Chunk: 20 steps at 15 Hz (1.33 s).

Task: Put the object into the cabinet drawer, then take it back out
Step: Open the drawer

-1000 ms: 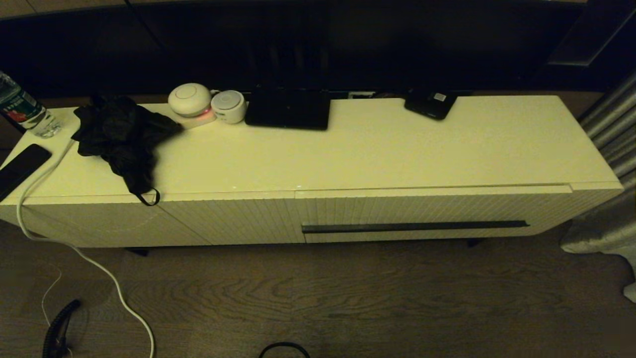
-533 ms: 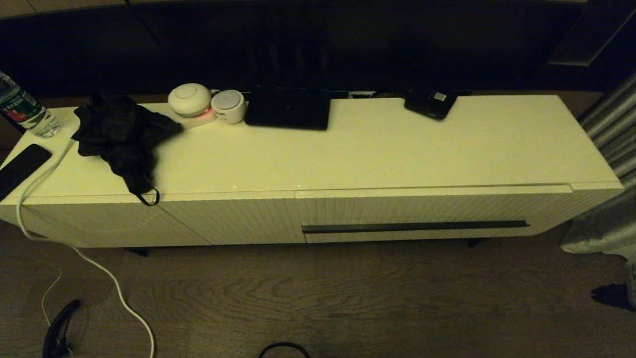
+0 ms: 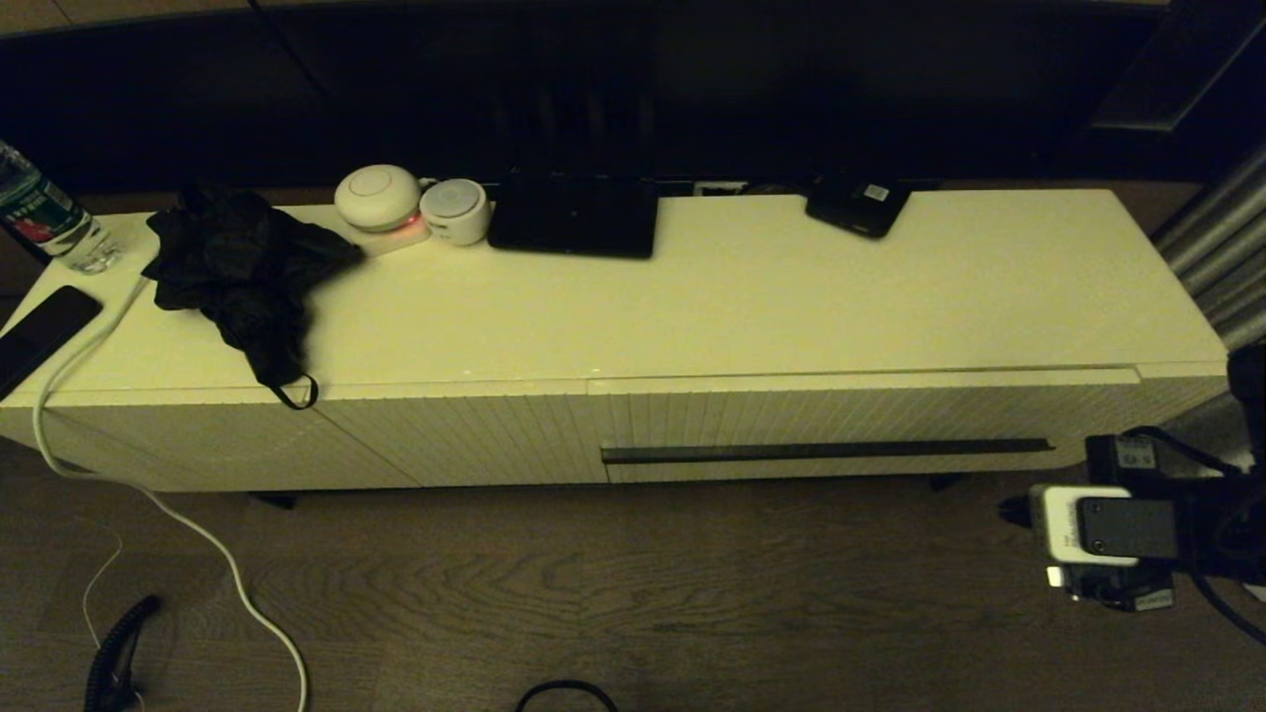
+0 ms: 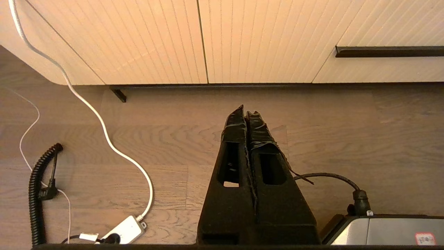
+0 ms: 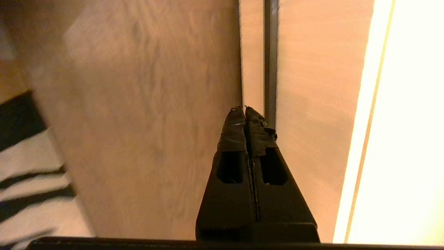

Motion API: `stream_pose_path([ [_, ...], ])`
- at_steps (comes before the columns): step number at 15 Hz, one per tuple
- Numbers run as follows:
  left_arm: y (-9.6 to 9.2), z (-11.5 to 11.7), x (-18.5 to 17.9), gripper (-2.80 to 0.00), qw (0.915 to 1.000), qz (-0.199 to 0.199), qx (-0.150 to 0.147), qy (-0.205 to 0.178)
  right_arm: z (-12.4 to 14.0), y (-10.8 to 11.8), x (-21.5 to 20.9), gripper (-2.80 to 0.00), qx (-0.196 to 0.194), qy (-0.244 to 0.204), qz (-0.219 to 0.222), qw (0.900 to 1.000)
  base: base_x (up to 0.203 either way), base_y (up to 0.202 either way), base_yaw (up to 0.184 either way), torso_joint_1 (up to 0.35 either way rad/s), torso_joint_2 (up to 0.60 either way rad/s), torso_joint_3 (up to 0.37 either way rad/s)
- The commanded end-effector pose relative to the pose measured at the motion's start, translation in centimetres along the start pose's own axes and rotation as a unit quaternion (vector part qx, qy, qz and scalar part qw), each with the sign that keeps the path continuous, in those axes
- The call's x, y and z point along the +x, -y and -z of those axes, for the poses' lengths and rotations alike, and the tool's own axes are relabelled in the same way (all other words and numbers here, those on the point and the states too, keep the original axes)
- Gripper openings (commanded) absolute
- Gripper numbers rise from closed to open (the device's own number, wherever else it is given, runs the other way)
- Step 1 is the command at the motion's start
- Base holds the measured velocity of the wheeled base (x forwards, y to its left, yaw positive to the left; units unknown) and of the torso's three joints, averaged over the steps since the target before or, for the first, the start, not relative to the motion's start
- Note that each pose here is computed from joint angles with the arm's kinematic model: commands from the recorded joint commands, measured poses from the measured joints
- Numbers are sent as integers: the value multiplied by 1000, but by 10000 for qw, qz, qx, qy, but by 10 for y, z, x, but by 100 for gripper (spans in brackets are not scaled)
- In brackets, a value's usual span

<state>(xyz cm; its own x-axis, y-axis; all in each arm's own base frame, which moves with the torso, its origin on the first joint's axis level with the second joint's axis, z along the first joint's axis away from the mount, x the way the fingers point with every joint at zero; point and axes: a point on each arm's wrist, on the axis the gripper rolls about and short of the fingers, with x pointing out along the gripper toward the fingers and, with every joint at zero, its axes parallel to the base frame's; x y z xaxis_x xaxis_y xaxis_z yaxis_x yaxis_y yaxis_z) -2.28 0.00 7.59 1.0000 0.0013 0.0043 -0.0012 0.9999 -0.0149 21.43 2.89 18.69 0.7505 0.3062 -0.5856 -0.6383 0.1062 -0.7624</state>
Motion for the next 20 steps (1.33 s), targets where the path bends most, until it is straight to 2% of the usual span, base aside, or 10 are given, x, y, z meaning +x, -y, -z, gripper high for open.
stream_pose_path([
  [1,0,0,0,-280,10000,-1,-2,7,3,-7,36,-280,-16,32,-367,9993,0,0,0,0,0,0],
  [5,0,0,0,-280,10000,-1,-2,3,9,-11,64,-280,0,61,-472,9989,0,0,0,0,0,0],
  [11,0,0,0,-280,10000,-1,-2,9,8,-23,100,-280,-52,59,-970,9953,0,0,0,0,0,0],
  [14,0,0,0,-280,10000,-1,-2,2,10,-22,110,-280,-47,1,-939,9956,0,0,0,0,0,0],
  [15,0,0,0,-280,10000,-1,-2,8,9,-20,109,0,-60,9,-905,9959,0,0,0,0,0,0],
  [20,0,0,0,-280,10000,-1,-2,9,9,-21,116,0,-66,176,-1007,9947,0,0,0,0,0,0],
])
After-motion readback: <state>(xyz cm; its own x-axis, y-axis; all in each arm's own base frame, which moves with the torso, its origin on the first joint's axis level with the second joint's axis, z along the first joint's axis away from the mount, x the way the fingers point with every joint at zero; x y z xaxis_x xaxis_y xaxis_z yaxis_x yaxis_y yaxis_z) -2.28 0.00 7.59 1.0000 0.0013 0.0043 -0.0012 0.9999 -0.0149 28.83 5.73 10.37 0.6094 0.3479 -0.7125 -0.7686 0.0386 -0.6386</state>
